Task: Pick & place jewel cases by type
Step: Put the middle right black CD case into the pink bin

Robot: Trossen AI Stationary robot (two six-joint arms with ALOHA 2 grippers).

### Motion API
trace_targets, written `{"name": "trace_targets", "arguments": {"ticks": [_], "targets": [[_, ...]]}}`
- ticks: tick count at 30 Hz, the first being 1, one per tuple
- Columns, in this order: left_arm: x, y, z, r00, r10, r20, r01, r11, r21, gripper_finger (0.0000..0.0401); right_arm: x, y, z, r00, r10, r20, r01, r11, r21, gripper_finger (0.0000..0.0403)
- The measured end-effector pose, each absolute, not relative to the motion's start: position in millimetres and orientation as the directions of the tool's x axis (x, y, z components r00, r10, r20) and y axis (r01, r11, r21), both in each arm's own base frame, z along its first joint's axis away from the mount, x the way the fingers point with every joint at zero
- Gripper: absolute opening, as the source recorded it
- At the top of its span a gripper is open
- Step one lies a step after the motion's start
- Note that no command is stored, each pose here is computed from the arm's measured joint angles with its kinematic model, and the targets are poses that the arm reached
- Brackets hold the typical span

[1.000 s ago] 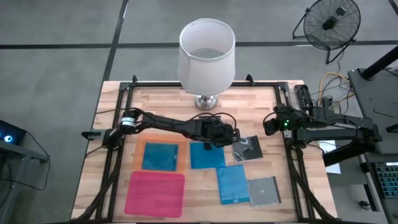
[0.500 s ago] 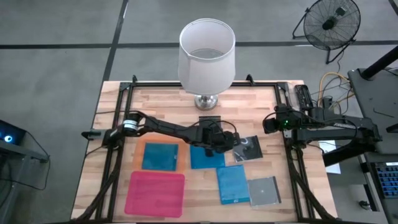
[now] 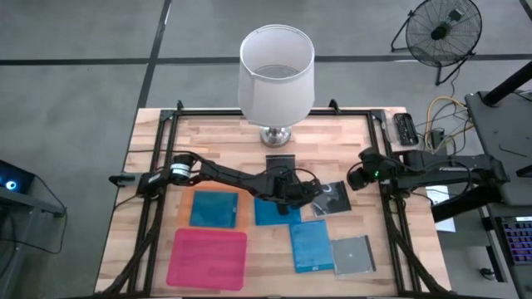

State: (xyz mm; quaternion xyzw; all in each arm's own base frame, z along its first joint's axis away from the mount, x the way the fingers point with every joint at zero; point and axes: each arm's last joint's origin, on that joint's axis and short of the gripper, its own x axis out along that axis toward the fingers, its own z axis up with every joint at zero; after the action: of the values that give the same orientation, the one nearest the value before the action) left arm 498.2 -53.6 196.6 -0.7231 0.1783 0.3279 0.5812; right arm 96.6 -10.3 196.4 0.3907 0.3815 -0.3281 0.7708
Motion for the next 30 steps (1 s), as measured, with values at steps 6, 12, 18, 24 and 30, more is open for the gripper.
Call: {"name": "trace_targets", "arguments": {"ticks": [6,12,18,24,30], "targets": [[494.2,-50.2,191.4,0.677,0.127,-0.725,-0.68,-0.271,-0.682,0.0,96.0,-10.1,192.1,0.482,-0.206,-0.852,0.808,0.482,0.34,0.0008],[497.4,-46.0,200.5,0.69,0.128,-0.712,-0.664,-0.278,-0.694,0.0,97.9,-10.1,184.6,0.493,-0.206,-0.845,0.806,0.474,0.354,0.0008],[490.8,-43.3,225.3,0.59,0.161,-0.792,-0.759,-0.224,-0.611,0.0,97.5,-10.1,181.6,0.487,-0.206,-0.849,0.809,0.474,0.349,0.0008],[489.6,-41.4,244.4,0.578,0.193,-0.793,-0.768,-0.201,-0.609,0.0,97.4,-10.1,181.4,0.486,-0.206,-0.849,0.811,0.468,0.351,0.0008],[498.0,-47.4,236.8,0.584,0.155,-0.797,-0.767,-0.216,-0.605,0.0,97.4,-10.1,181.4,0.486,-0.206,-0.849,0.809,0.474,0.348,0.0008]]}}
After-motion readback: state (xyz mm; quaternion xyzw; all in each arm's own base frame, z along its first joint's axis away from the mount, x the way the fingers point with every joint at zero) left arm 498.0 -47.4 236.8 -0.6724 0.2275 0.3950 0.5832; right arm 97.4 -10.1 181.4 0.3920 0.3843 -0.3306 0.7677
